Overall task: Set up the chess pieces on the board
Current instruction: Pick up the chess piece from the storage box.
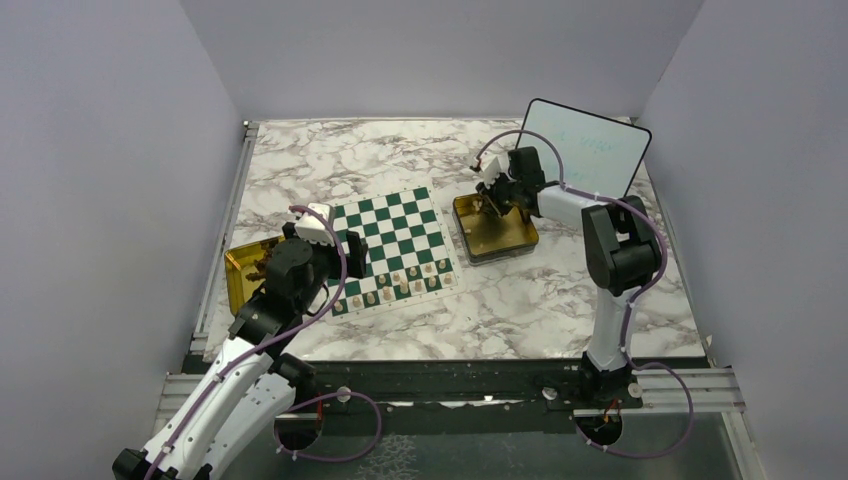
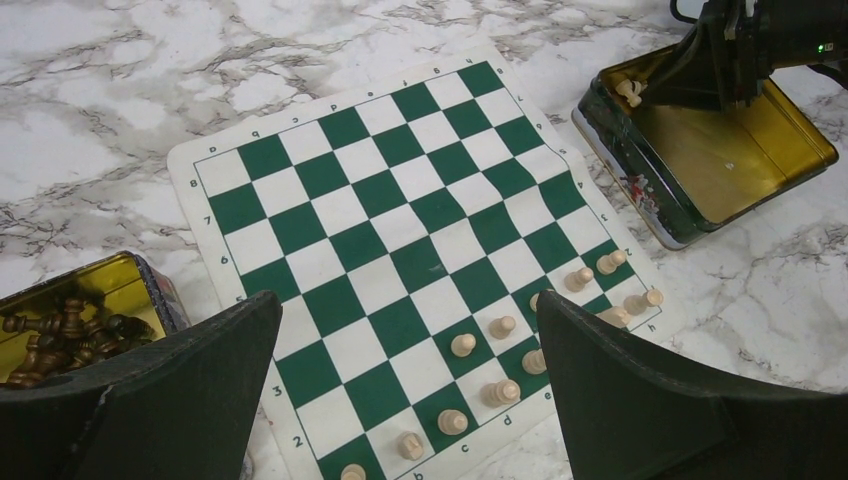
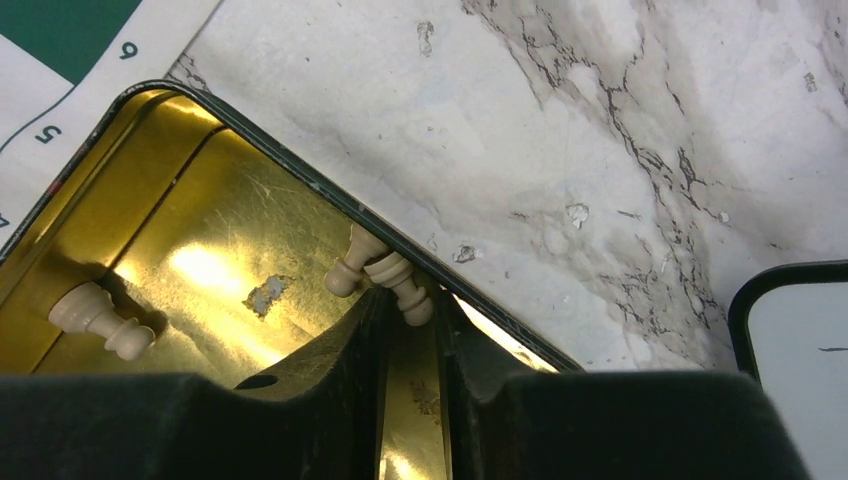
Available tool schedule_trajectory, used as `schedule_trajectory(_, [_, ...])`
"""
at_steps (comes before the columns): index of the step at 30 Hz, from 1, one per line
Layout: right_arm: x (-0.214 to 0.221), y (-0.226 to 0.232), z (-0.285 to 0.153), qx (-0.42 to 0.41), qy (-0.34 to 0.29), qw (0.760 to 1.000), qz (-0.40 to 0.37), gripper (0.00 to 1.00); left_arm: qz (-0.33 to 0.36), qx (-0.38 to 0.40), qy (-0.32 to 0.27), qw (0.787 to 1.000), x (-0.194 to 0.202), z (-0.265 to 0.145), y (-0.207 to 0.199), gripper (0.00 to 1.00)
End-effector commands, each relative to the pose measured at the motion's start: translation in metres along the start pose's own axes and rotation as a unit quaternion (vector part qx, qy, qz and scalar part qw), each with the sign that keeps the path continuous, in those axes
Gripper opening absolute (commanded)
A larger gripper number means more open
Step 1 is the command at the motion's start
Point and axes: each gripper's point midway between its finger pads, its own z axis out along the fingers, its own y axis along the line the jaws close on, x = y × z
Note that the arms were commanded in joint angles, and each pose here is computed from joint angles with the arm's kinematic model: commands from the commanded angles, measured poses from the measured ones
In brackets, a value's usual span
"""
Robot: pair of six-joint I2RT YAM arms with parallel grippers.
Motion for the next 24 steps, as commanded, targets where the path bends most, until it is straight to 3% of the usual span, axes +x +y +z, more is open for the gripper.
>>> schedule_trajectory(1, [0.008, 0.005, 0.005, -0.02, 0.002, 0.999, -0.027, 0.24, -0.001, -0.006, -0.03, 1.0, -0.02, -0.004, 0.001, 0.99])
schedule_trajectory(7, [0.001, 0.005, -0.009, -0.007, -0.006, 1.0, -0.021, 0.1, -0.001, -0.006, -0.029, 1.0, -0.02, -0.003, 0.001, 0.99])
schedule_trajectory(13, [-0.015, 0.011, -0.032, -0.001, -0.013, 0.998, 0.057, 0.02, -0.003, -0.004, -0.024, 1.0, -0.019, -0.001, -0.001, 0.99])
schedule_trajectory(20, [-0.035, 0.033, -0.062, -0.035, -0.004, 0.987, 0.158, 0.03, -0.008, 0.006, -0.018, 1.0, -0.014, 0.005, -0.005, 0.99])
schedule_trajectory(24, [-0.056, 0.057, -0.079, -0.093, -0.021, 0.974, 0.204, 0.03, 0.019, 0.078, -0.03, 0.996, -0.009, 0.012, -0.028, 0.96])
